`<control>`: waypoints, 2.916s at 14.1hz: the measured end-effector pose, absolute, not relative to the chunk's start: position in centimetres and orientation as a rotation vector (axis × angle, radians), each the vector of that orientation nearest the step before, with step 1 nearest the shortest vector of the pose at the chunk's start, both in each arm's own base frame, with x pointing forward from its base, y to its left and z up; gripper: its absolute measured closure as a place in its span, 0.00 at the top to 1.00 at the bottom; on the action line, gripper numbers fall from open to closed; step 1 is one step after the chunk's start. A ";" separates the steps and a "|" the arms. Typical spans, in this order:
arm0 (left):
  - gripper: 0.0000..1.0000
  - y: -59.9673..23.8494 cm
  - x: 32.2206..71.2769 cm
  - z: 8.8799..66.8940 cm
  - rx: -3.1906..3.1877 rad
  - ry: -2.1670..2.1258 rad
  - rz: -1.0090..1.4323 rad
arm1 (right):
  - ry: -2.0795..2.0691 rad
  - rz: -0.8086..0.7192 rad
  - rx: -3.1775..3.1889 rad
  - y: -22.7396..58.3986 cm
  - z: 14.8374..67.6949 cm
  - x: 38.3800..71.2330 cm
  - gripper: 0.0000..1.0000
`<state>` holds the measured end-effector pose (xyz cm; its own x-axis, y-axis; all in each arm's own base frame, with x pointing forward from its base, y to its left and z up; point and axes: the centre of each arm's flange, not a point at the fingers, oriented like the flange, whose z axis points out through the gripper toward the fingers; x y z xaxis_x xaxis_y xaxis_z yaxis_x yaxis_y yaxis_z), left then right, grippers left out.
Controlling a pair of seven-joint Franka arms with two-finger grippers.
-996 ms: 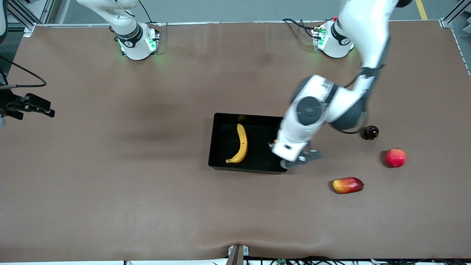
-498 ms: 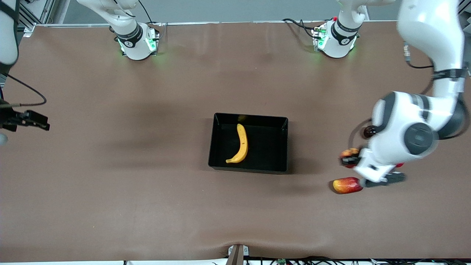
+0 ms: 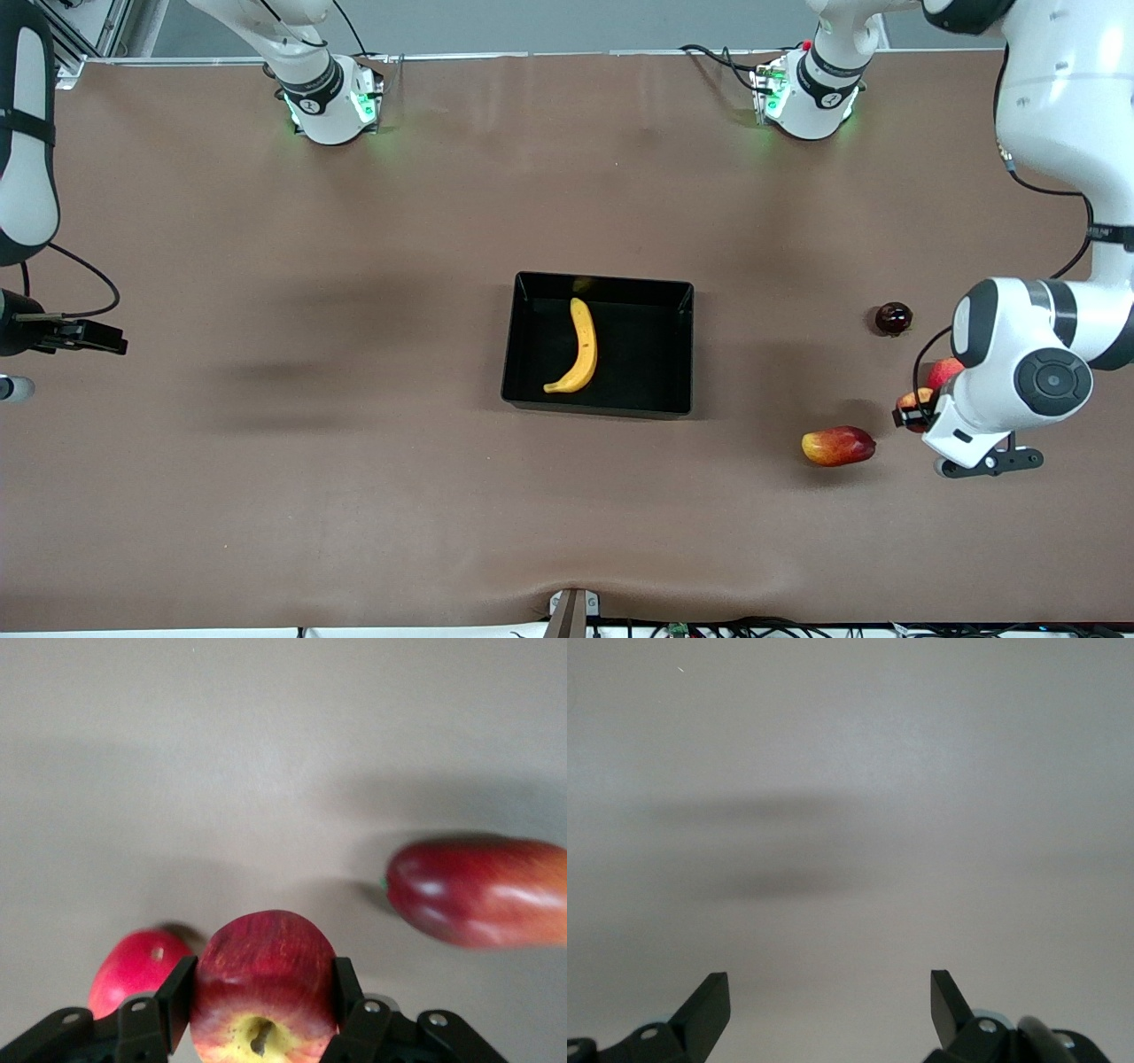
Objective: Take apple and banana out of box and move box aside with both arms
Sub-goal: 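Carry the apple beside the mango and open the left gripper, then move the left gripper back over the banana in the tray, then lower the left gripper onto the banana while the right gripper reaches the tray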
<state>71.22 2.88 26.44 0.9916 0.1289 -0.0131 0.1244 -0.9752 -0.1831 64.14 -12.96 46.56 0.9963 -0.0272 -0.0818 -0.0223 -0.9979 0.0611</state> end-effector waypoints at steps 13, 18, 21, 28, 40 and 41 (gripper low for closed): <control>1.00 3.4 74.0 26.5 -3.006 -0.210 -0.103 | -0.220 -0.270 3.188 -9.4 44.9 63.9 1.00; 1.00 -11.5 70.2 38.9 -3.077 -0.291 -0.003 | -0.257 -0.284 3.174 -5.8 45.0 64.3 1.00; 1.00 -23.4 65.8 38.8 -3.112 -0.310 0.066 | -0.324 -0.284 3.158 -3.4 45.1 64.4 1.00; 1.00 -42.4 58.4 30.2 -3.186 0.047 -0.049 | -0.434 -0.331 3.108 4.2 45.3 64.0 1.00; 1.00 -49.6 54.7 18.6 -3.180 0.140 -0.179 | -0.394 -0.447 3.072 12.7 40.3 61.6 1.00; 1.00 -49.7 54.7 18.5 -3.185 0.140 -0.185 | -0.407 -0.457 3.089 13.7 39.8 61.3 1.00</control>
<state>54.74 -49.66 18.49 0.9895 -0.0843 0.1175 -0.0904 -0.9948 0.0468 61.28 13.69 39.76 0.9244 -0.2526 -0.2858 -0.2547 -0.9665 0.0306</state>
